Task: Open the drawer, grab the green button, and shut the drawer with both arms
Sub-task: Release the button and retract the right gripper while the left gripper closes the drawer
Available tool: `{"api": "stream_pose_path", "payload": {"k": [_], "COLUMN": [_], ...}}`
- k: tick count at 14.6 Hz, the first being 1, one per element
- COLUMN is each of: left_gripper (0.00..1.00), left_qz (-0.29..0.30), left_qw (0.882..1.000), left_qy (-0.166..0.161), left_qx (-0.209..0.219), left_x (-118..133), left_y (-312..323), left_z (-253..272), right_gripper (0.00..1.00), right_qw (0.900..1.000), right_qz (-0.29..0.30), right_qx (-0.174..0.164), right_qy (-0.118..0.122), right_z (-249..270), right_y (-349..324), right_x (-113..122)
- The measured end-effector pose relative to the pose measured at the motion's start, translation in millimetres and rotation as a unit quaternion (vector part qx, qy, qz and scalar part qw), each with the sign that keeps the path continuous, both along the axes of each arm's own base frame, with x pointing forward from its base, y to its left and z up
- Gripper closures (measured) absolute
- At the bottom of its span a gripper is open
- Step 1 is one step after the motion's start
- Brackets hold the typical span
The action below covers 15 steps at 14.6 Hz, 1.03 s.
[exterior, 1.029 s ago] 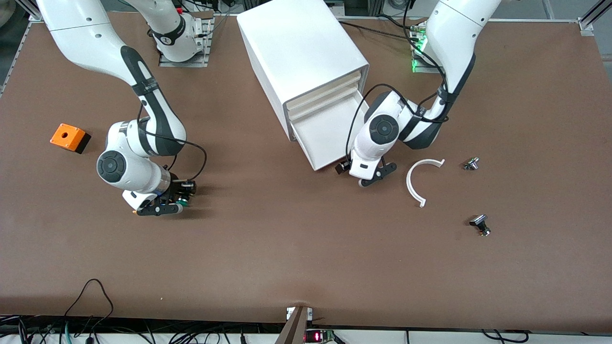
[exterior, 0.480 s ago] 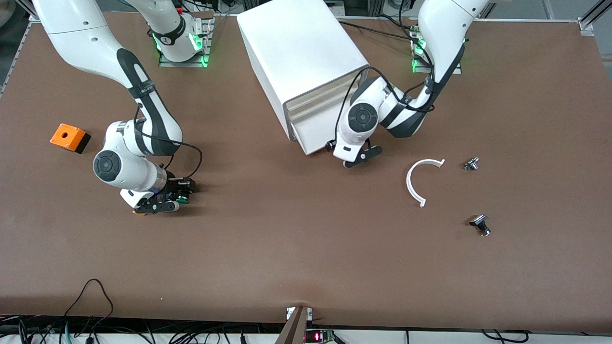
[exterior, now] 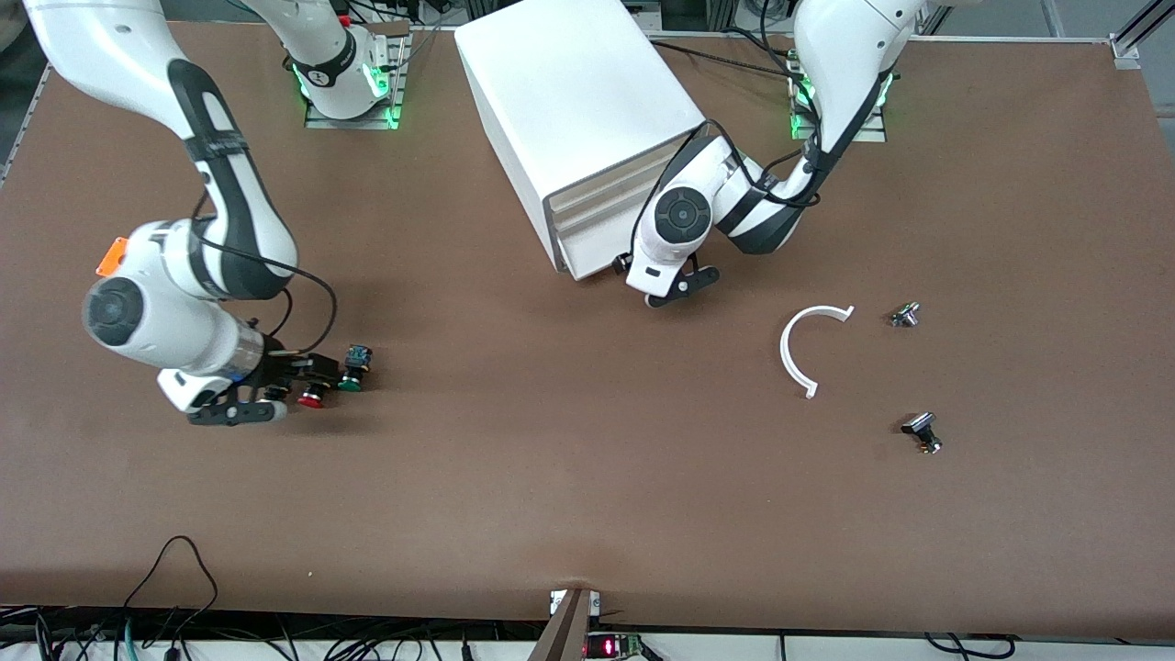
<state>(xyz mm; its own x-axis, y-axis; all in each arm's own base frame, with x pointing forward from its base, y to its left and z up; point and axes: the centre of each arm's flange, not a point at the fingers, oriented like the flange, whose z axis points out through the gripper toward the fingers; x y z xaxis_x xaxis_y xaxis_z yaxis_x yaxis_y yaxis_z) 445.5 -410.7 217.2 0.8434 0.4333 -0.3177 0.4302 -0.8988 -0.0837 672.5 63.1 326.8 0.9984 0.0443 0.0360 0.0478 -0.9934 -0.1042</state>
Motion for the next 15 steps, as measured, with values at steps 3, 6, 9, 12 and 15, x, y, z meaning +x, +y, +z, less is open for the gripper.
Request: {"api": "stream_pose_path", "payload": {"k": [3, 6, 9, 12, 15], "left_gripper": [0.01, 0.01, 0.01, 0.01, 0.01], "left_qz": [-0.002, -0.005, -0.013, -0.018, -0.018], "left_qw": [1.0, 1.0, 1.0, 1.0, 1.0], "left_qy": [0.009, 0.017, 0.019, 0.021, 0.023], "left_qx": [-0.008, -0.012, -0.012, -0.011, -0.01], "left_x": [-10, -21, -31, -36, -36], "left_y": [-10, -20, -29, -33, -33], "left_z": [2, 2, 2, 2, 2], "right_gripper": [0.0, 0.0, 0.0, 0.0, 0.0], "right_qw": [1.0, 1.0, 1.0, 0.999, 0.999], "right_qz": [0.006, 0.004, 0.004, -0.007, -0.007], "right_qx": [-0.002, -0.009, -0.022, -0.03, -0.032], "right_qy": [-0.026, -0.026, -0.013, -0.018, -0.013], "right_z": [63, 137, 205, 246, 272], "right_y": [0, -13, -20, -22, -20], "right_x": [5, -5, -26, -46, -65]}}
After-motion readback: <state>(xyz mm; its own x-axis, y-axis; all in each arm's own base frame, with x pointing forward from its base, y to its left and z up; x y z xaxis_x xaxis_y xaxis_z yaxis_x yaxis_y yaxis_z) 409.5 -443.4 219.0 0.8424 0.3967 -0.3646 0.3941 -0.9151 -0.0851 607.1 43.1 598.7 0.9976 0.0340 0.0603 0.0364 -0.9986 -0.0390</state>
